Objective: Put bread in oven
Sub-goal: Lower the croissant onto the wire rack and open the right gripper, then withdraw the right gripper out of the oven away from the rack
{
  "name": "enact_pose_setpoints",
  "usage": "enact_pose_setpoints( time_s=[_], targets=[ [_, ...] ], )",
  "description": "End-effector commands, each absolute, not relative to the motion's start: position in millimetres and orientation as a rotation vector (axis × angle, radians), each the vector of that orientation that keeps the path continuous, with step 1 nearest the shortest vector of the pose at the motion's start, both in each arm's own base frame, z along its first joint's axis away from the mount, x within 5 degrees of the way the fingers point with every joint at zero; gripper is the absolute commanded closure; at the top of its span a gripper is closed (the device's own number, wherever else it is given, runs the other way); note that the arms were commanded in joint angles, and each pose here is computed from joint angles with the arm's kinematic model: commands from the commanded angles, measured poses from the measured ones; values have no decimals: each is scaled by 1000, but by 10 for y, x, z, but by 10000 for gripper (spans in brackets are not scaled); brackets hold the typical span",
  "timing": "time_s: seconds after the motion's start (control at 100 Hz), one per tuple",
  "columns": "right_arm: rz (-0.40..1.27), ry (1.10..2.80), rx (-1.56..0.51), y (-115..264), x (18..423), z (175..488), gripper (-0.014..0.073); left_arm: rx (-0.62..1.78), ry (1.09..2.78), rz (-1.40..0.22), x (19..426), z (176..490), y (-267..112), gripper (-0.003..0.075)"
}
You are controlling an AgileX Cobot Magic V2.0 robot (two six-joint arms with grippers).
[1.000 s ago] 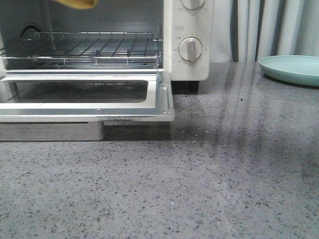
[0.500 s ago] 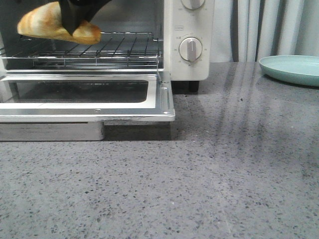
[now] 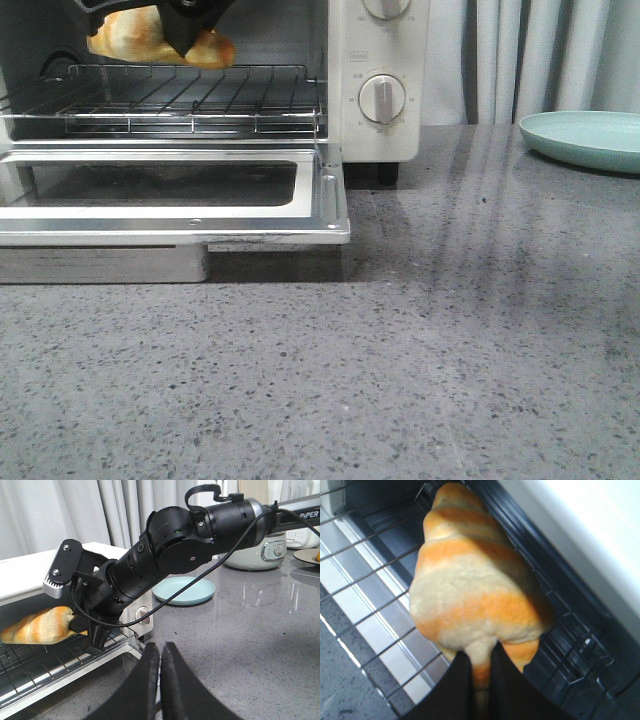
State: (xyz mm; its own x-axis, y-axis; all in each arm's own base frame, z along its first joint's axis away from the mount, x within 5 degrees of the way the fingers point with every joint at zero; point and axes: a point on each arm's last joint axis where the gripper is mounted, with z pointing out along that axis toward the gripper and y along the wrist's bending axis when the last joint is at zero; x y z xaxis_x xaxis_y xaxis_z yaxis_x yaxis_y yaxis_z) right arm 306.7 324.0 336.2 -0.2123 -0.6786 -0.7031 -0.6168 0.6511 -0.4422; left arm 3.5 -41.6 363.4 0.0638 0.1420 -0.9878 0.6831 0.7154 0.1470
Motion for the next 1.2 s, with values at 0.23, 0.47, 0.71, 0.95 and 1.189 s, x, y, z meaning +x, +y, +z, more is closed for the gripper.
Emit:
enact_pose_setpoints(
  time_s=[0.23,0.47,0.71,0.95,1.189],
  targets=[
    [-95,1737,-1014,3249,3114,3616,421,654,1424,-495,28,3771,-406,741],
    [-112,1758,-1027,3273,3142,3527,98,654,1424,-495,28,3771,-406,741],
    [-116,1764,-1006,3205,3048,3679,102,654,1424,-495,28,3771,-406,741],
    [-68,1734,-1020,3270,2800,3846,111,656,1424,-482,32,3769,-401,741],
    [-14,1731,-1038,3305,2467,4032,123,661,1427,-458,40,3763,-393,742]
  ],
)
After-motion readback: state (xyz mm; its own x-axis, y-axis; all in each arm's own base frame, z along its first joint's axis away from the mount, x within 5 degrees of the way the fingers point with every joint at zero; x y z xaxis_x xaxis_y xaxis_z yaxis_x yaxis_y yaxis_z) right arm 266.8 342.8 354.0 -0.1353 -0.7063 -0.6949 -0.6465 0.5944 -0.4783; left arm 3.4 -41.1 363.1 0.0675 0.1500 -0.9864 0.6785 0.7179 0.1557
